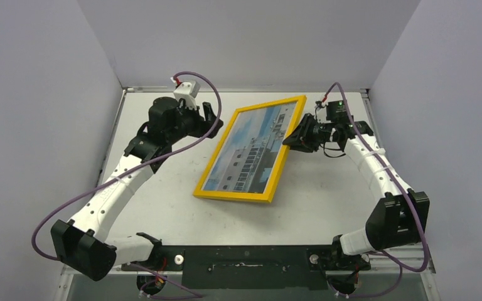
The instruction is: Put the photo into the frame
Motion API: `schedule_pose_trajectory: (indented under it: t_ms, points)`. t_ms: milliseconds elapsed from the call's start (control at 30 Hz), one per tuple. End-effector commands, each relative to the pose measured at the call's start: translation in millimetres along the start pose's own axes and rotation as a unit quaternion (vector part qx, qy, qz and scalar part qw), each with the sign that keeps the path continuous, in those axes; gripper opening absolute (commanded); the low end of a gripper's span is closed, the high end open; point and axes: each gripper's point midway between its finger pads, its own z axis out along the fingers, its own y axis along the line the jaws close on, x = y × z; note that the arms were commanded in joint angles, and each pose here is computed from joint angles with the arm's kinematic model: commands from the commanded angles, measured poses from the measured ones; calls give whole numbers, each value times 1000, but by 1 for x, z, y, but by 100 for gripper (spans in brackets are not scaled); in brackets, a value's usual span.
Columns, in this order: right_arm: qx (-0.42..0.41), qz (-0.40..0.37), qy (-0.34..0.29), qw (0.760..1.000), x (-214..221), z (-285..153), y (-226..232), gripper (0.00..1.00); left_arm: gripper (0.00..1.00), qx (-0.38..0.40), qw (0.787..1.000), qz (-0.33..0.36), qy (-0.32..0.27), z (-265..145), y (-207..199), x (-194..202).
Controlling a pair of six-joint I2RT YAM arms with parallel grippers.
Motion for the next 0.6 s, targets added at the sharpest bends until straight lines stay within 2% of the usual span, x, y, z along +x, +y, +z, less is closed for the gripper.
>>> schedule_pose_trajectory:
  t_ms: [0, 233, 400, 567]
  points:
    - [-87, -59, -24, 994, -12, 6, 18, 0, 69, -14, 997, -68, 22, 9, 22, 14]
    - [-80, -43, -17, 996, -6, 47, -19, 0, 68, -79, 984, -126, 98, 24, 84, 68]
    - [-76, -33, 0, 997, 11, 74, -53, 0, 67, -122, 962, -199, 144, 26, 116, 109]
    - [-66, -27, 12, 997, 22, 90, -74, 0, 65, -166, 939, -242, 178, 20, 139, 140]
